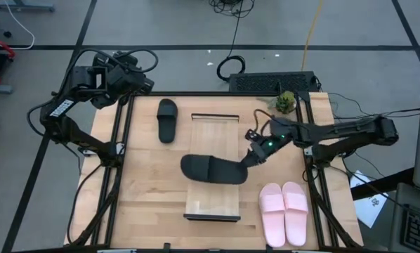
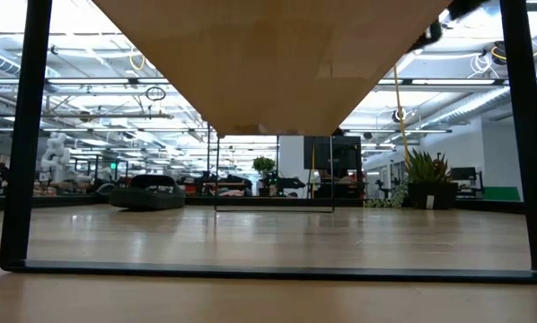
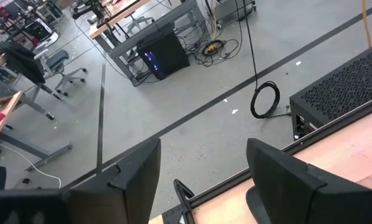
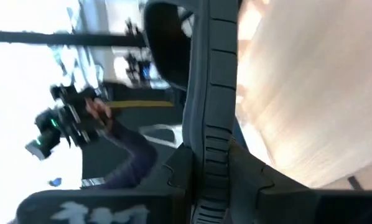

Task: Pick and place slides into the shelf
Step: Put the left black slipper on the shelf

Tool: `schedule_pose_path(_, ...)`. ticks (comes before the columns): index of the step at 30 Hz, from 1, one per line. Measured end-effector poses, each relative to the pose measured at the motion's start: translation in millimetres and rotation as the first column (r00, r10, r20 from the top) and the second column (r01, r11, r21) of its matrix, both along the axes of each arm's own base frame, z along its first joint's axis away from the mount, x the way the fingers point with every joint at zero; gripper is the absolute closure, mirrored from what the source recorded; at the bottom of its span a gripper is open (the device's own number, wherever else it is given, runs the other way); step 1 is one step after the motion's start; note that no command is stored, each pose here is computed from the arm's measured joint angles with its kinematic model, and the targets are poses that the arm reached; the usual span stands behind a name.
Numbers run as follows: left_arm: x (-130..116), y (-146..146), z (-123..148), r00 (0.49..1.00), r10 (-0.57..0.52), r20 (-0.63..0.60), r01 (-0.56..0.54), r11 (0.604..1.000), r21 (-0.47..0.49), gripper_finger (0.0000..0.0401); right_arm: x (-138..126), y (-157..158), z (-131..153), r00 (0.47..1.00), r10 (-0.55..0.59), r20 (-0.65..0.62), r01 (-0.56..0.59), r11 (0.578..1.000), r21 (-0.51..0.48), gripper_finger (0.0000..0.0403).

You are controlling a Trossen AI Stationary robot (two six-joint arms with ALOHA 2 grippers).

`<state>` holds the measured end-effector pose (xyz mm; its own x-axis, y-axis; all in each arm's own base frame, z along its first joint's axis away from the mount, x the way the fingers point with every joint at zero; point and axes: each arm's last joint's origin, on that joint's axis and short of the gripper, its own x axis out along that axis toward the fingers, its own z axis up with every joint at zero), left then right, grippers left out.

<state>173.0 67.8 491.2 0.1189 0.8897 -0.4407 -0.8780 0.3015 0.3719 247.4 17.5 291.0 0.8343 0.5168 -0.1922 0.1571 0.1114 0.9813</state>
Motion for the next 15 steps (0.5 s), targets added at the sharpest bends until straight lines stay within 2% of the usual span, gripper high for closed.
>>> schedule_pose_path(3, 0.0, 0.0, 0.0, 1.000, -0.005, -0.010, 0.005, 1.000, 0.001, 0.0160, -10.4, 8.5, -8.1, 0.999, -0.040, 0.007, 0.040, 0.998, 0.045, 0.0353)
schedule_pose_path(5, 0.0, 0.0, 0.0, 1.000, -0.006, -0.011, 0.006, 1.000, 0.001, 0.0160, -13.8, 15.3, -13.5, 1.000, -0.026, -0.005, 0.026, 0.998, 0.057, 0.0353)
schedule_pose_path(15, 0.0, 0.0, 0.0, 1.000, -0.004, -0.007, 0.004, 1.000, 0.000, 0.0160, -14.7, 28.0, -19.9, 0.995, 0.094, 0.014, -0.094, 0.996, -0.007, 0.0353)
